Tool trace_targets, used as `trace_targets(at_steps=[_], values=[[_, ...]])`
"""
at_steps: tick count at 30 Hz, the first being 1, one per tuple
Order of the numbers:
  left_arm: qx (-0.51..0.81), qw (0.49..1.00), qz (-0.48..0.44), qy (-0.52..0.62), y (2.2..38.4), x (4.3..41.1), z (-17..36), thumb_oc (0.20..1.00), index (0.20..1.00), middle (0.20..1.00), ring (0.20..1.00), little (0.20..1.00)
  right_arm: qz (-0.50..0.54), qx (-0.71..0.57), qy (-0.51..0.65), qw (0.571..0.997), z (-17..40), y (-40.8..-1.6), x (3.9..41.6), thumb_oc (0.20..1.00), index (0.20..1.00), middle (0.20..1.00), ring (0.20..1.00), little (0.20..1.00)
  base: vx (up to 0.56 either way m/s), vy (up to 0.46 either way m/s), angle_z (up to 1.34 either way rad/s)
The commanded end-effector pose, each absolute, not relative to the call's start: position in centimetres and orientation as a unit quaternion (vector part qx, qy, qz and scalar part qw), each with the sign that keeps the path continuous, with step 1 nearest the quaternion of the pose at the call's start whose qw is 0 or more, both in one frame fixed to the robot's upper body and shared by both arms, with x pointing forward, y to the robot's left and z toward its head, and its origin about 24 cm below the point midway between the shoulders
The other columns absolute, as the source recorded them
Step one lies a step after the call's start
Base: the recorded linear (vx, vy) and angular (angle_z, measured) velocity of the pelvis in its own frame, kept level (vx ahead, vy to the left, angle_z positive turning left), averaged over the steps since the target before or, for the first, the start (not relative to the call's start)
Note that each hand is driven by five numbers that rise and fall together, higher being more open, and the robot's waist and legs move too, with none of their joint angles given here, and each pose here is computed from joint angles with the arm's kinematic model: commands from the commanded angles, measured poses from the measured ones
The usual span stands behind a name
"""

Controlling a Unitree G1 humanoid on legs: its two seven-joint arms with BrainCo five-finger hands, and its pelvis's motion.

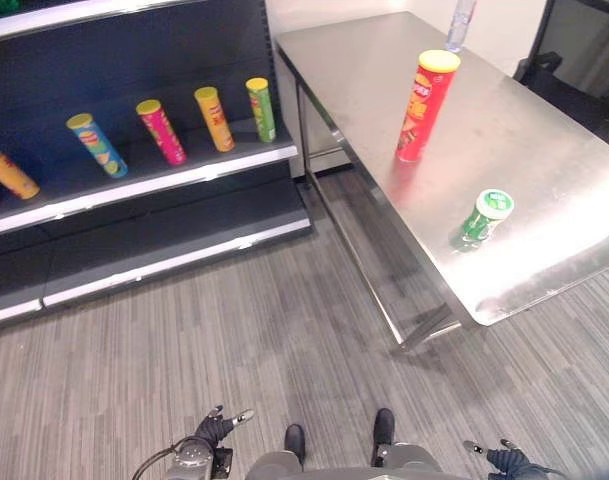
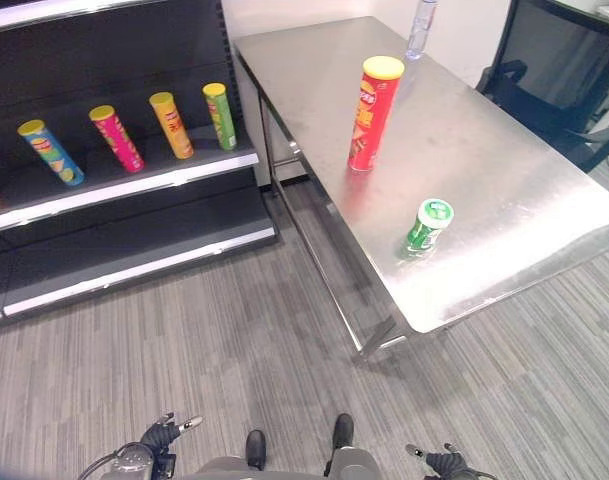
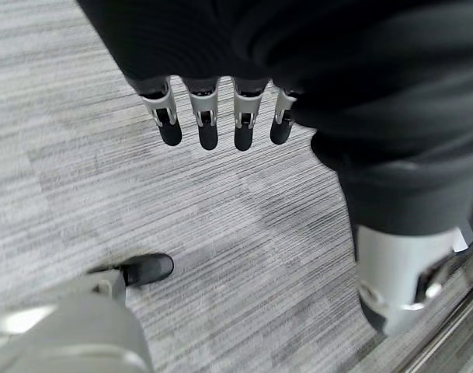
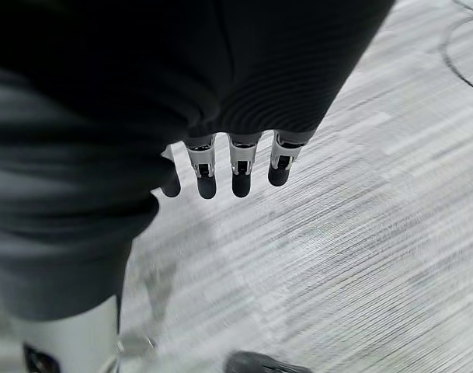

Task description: Put the goods on the table back onto the shelves and tidy them up.

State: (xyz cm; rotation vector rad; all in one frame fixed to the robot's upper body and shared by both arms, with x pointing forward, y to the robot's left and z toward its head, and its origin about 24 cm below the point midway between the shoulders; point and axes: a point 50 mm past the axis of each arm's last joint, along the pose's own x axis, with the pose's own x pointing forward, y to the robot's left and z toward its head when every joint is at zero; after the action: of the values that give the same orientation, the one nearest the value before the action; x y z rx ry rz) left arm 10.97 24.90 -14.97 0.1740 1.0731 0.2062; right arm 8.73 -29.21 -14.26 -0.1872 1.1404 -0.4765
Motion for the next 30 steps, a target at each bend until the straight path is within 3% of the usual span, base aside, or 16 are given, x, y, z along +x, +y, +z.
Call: trace_targets(at_steps=[1, 4, 5, 7, 8, 11, 16, 19, 23, 30], values=[[0.082, 0.852, 0.137, 0.499, 26.9, 11.5, -14.3, 1.0, 1.0, 1.0, 1.0, 1.0, -0.293, -0.091, 0.511, 0.803, -12.6, -32.7, 9.3, 1.0, 1.0, 1.0, 1.0, 1.0, 0.05, 0.034, -0.19], [0.087, 0.847, 0.151, 0.502, 28.5, 10.5, -14.0, 1.0, 1.0, 1.0, 1.0, 1.0, -0.432, -0.09, 0.484, 0.756, -8.9, -39.7, 5.9, 1.0, 1.0, 1.0, 1.0, 1.0, 0.06, 0.033, -0.06], [0.086, 0.847, 0.15, 0.502, 28.4, 10.5, -14.0, 1.0, 1.0, 1.0, 1.0, 1.0, -0.433, -0.09, 0.484, 0.756, -8.9, -39.7, 5.8, 1.0, 1.0, 1.0, 1.0, 1.0, 0.04, 0.015, -0.02], [0.092, 0.846, 0.139, 0.506, 27.7, 10.3, -14.3, 1.0, 1.0, 1.0, 1.0, 1.0, -0.491, -0.136, 0.403, 0.761, -4.3, -44.1, 7.0, 1.0, 1.0, 1.0, 1.0, 1.0, 0.03, 0.011, -0.04], [0.092, 0.846, 0.138, 0.506, 27.6, 10.3, -14.4, 1.0, 1.0, 1.0, 1.0, 1.0, -0.491, -0.137, 0.402, 0.76, -4.3, -44.2, 7.0, 1.0, 1.0, 1.0, 1.0, 1.0, 0.01, 0.009, -0.06], [0.083, 0.844, 0.133, 0.513, 26.6, 9.9, -14.8, 1.0, 1.0, 1.0, 1.0, 1.0, -0.487, -0.228, 0.24, 0.808, 3.3, -46.7, 12.8, 1.0, 1.0, 1.0, 1.0, 1.0, 0.0, 0.004, -0.11], [0.078, 0.847, 0.109, 0.515, 25.4, 9.6, -15.2, 1.0, 1.0, 1.0, 1.0, 1.0, -0.401, -0.305, -0.021, 0.864, 14.4, -43.9, 20.9, 1.0, 1.0, 1.0, 1.0, 1.0, 0.01, -0.014, -0.11], [0.082, 0.847, 0.098, 0.516, 25.5, 9.1, -15.2, 1.0, 1.0, 1.0, 1.0, 1.0, -0.329, -0.308, -0.154, 0.879, 19.6, -40.5, 23.2, 1.0, 1.0, 1.0, 1.0, 1.0, 0.04, -0.041, 0.12], [0.079, 0.843, 0.094, 0.523, 25.6, 8.4, -15.3, 1.0, 1.0, 1.0, 1.0, 1.0, -0.258, -0.298, -0.185, 0.9, 21.1, -38.5, 25.0, 1.0, 1.0, 1.0, 1.0, 1.0, 0.01, -0.025, 0.18], [0.07, 0.836, 0.078, 0.539, 25.0, 6.9, -15.7, 1.0, 1.0, 1.0, 1.0, 1.0, -0.088, -0.325, -0.137, 0.931, 19.8, -34.3, 28.0, 1.0, 1.0, 1.0, 1.0, 1.0, -0.01, -0.02, 0.12]])
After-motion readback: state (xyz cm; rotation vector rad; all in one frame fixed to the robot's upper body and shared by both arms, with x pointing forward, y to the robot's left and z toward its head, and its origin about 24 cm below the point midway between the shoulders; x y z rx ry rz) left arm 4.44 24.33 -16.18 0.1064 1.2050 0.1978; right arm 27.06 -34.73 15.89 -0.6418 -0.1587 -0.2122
